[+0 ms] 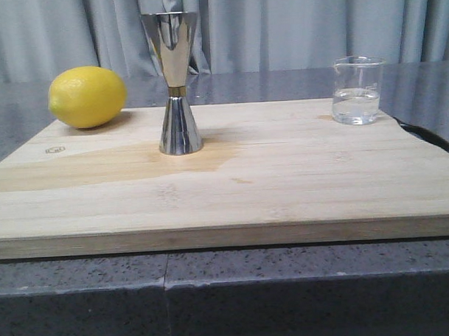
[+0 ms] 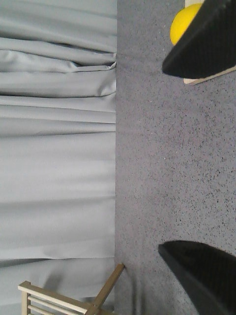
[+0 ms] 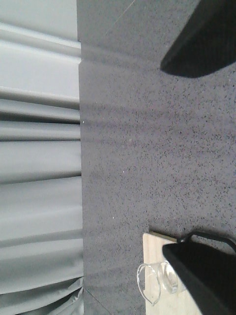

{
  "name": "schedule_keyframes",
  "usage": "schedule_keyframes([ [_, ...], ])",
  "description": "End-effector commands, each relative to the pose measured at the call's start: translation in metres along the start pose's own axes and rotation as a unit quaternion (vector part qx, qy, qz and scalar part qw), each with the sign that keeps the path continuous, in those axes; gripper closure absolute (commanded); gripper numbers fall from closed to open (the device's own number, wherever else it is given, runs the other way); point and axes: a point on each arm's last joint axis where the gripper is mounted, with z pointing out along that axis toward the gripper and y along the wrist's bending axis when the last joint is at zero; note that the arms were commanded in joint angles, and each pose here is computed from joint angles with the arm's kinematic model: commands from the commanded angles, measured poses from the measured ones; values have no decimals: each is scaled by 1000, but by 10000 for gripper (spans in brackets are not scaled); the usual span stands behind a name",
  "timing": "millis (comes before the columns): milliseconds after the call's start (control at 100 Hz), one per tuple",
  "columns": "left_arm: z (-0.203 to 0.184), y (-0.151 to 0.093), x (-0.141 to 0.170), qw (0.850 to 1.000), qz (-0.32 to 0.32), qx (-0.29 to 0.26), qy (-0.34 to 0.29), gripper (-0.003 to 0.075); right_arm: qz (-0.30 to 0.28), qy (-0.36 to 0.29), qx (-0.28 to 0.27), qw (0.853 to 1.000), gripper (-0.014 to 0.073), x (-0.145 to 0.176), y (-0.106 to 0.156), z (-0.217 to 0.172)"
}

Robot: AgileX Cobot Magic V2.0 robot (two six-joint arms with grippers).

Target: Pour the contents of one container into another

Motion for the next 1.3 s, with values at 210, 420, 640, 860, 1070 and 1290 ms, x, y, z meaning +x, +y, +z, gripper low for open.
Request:
schedule_keyframes([
  [210,18,0,-20,995,-3,-2,96,101,1,34,9,999,-1,-26,-3,6],
  [420,40,-11,-28,977,32,66,199,101,3,61,7,998,-1,-28,-3,17],
  [640,70,-37,-14,939,35,220,263,101,2,68,6,998,-1,-28,-2,20],
  [860,98,-57,3,895,20,345,282,101,2,68,6,998,-1,-28,-2,20],
  [1070,121,-63,10,888,-84,350,288,101,2,68,6,998,-1,-28,-2,20],
  [1290,138,-67,22,883,-20,401,243,101,2,67,6,998,-1,-28,-2,20],
])
